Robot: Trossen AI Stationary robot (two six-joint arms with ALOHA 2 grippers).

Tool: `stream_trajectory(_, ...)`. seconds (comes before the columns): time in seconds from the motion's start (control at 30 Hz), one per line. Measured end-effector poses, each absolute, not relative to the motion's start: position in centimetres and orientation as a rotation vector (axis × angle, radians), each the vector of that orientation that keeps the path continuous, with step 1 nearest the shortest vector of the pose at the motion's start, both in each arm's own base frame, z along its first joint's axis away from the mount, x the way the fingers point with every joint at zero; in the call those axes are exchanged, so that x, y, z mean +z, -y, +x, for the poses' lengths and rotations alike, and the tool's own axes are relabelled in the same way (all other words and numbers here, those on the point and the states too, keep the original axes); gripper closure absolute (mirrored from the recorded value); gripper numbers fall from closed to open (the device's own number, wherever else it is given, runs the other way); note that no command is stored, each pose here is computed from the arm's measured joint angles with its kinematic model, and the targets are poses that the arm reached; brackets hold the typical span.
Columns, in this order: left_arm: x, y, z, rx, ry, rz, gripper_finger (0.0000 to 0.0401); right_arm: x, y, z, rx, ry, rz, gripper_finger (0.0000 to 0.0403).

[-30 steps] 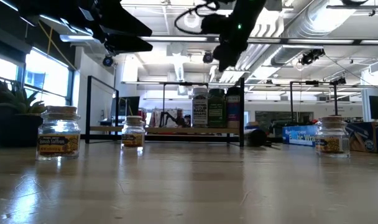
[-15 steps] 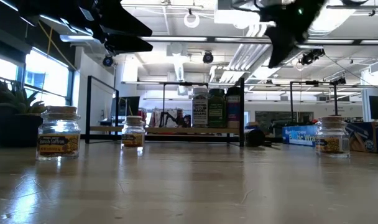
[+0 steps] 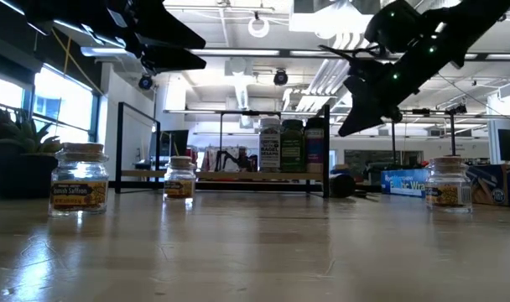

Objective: Shelf spices
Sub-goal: Adjust the black seasoning bottles on the shelf

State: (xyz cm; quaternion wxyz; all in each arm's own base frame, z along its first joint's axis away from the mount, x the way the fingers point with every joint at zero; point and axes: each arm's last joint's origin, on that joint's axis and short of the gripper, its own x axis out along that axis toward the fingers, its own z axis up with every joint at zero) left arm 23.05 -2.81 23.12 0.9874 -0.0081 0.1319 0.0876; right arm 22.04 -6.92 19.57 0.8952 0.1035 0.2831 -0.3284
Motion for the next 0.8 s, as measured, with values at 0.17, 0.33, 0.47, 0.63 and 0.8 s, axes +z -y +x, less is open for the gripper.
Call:
stream_trajectory(0.17,23.1,2.8,23.1,0.177,-0.262,-0.017,0.0117,19.7,8.5,21.8,-0.619,-0.547,0.247,0.0403)
stream_trajectory(0.33,23.2,2.8,23.1,0.178,-0.261,-0.016,0.0117,19.9,9.4,21.6,-0.593,-0.527,0.265,0.0403)
stream_trajectory(0.47,23.2,2.8,23.1,0.178,-0.261,-0.016,0.0117,20.1,9.8,21.6,-0.571,-0.508,0.273,0.0403)
stream_trajectory(0.63,23.1,2.8,23.1,0.178,-0.262,-0.016,0.0117,19.8,10.2,22.0,-0.534,-0.488,0.289,0.0403)
stream_trajectory(0.8,23.1,2.8,23.1,0.177,-0.265,-0.012,0.0117,18.9,10.5,22.7,-0.531,-0.501,0.274,0.0403)
